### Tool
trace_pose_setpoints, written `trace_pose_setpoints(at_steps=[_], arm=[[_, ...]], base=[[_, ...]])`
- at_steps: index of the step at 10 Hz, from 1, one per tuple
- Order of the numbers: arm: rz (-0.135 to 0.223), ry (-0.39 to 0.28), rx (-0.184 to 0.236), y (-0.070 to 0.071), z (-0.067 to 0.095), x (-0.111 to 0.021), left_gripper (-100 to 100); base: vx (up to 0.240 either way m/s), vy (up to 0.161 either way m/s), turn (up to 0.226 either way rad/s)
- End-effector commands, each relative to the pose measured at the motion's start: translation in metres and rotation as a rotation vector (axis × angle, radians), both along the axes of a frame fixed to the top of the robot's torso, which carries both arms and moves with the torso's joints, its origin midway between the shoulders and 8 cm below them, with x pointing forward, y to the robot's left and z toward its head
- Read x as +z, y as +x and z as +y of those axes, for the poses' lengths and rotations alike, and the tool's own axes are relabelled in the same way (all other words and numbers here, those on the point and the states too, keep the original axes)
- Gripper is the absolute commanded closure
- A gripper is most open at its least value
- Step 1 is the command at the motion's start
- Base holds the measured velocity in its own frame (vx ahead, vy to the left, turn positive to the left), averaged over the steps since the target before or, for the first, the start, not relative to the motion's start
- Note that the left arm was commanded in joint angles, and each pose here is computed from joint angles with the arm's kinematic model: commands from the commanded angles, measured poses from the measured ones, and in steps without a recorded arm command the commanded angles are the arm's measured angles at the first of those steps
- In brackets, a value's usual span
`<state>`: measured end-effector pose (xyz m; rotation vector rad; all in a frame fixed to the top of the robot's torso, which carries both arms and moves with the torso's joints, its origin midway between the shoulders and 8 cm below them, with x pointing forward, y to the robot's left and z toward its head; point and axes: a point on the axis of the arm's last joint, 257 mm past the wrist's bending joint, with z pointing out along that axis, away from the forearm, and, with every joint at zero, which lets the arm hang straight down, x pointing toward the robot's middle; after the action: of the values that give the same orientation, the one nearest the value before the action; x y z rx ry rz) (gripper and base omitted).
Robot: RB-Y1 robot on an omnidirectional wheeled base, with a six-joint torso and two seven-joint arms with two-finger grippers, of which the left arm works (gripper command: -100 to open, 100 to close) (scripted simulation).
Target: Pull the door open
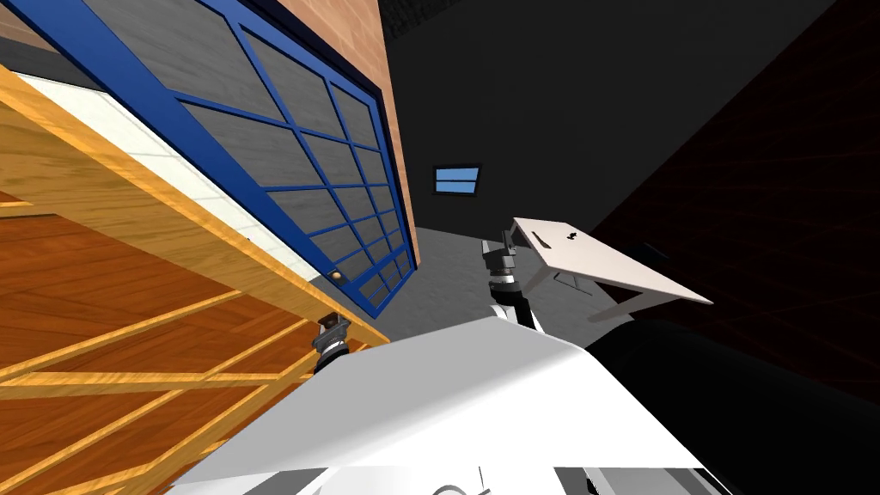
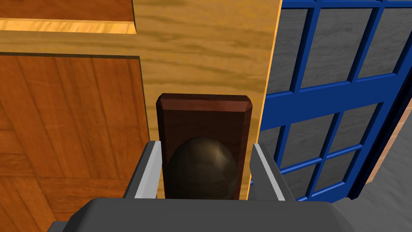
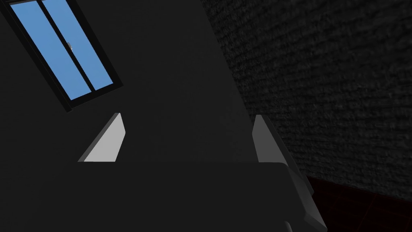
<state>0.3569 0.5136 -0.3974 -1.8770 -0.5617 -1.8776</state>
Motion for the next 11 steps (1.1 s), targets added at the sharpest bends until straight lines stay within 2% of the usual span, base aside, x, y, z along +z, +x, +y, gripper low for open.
trace_pose_setpoints(at_steps=[1, 5, 11], arm=[[0.001, 0.000, -0.001, 0.000, -0.001, 0.000, 100], [0.001, 0.000, -0.001, 0.000, -0.001, 0.000, 100], [-0.002, -0.006, -0.108, 0.016, -0.031, 0.000, 100]], base=[[-0.021, -0.001, -0.002], [-0.005, 0.001, -0.005], [-0.186, 0.009, -0.063]])
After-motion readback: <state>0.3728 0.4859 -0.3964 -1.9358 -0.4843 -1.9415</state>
